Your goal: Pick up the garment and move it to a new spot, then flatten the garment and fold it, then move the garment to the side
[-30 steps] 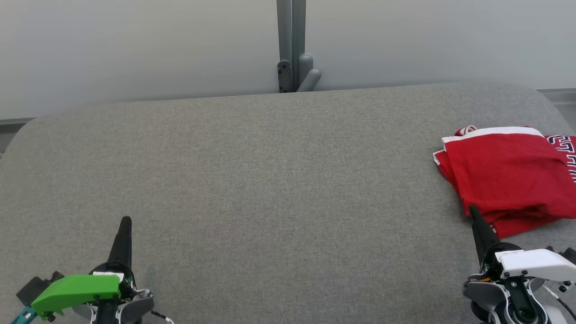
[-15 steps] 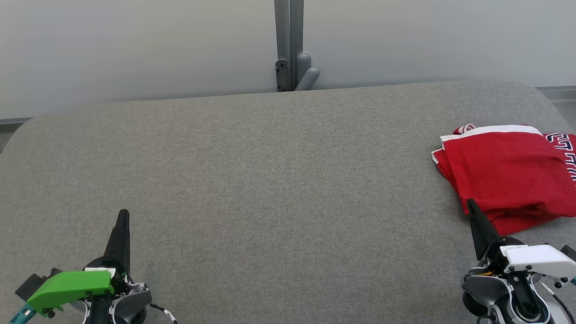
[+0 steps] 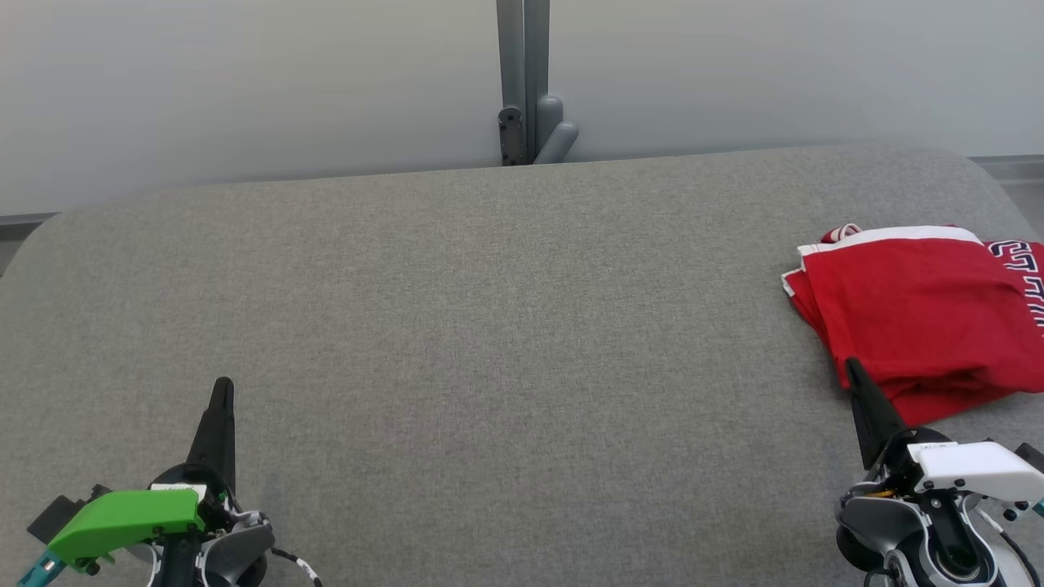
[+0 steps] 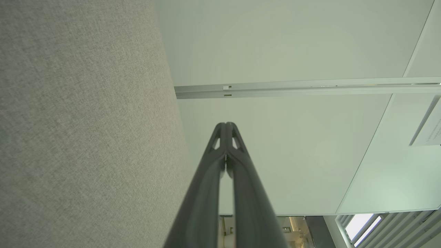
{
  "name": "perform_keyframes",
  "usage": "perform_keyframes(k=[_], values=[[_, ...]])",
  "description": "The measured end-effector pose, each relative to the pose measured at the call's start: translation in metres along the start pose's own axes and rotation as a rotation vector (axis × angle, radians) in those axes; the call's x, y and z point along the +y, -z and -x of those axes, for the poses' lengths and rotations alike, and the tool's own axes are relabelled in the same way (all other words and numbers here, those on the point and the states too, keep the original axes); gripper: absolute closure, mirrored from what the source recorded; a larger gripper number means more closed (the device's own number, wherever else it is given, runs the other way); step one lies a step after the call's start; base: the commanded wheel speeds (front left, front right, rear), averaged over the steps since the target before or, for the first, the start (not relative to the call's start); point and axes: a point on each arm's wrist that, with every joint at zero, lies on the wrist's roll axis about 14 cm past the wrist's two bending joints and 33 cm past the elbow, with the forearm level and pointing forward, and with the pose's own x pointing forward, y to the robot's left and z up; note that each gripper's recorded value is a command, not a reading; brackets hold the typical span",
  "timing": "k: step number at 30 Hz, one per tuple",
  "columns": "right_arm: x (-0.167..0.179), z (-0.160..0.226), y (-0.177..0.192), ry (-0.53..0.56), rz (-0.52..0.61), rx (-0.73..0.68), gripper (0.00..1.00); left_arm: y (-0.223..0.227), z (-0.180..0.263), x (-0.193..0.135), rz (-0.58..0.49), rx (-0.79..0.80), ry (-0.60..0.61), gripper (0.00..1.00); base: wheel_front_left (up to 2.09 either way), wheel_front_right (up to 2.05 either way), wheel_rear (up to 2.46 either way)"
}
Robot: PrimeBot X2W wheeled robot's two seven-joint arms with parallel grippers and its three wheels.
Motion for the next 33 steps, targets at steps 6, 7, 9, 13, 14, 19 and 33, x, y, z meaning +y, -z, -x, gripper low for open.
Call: perform_keyframes(k=[6, 7, 9, 13, 14, 19, 33], values=[[0.0001, 0.0, 0.0, 0.0, 0.0, 0.0, 1.0, 0.0, 0.0, 0.0, 0.0, 0.0, 0.0, 1.0, 0.0, 0.0, 0.0], [0.0001, 0.0, 0.0, 0.0, 0.0, 0.0, 1.0, 0.0, 0.0, -0.0001, 0.0, 0.0, 0.0, 1.0, 0.0, 0.0, 0.0], [0.0001, 0.0, 0.0, 0.0, 0.0, 0.0, 1.0, 0.0, 0.0, -0.0001, 0.0, 0.0, 0.0, 1.0, 0.0, 0.0, 0.0], [0.0001, -0.0001, 0.0, 0.0, 0.0, 0.0, 1.0, 0.0, 0.0, -0.0001, 0.0, 0.0, 0.0, 1.0, 0.0, 0.0, 0.0], [0.0001, -0.0001, 0.0, 0.0, 0.0, 0.0, 1.0, 0.0, 0.0, -0.0001, 0.0, 0.0, 0.0, 1.0, 0.0, 0.0, 0.0], [0.0002, -0.0001, 0.0, -0.001, 0.0, 0.0, 1.0, 0.0, 0.0, -0.0002, 0.0, 0.0, 0.0, 1.0, 0.0, 0.0, 0.0], [0.0002, -0.0001, 0.0, -0.001, 0.0, 0.0, 1.0, 0.0, 0.0, -0.0002, 0.0, 0.0, 0.0, 1.0, 0.0, 0.0, 0.0]])
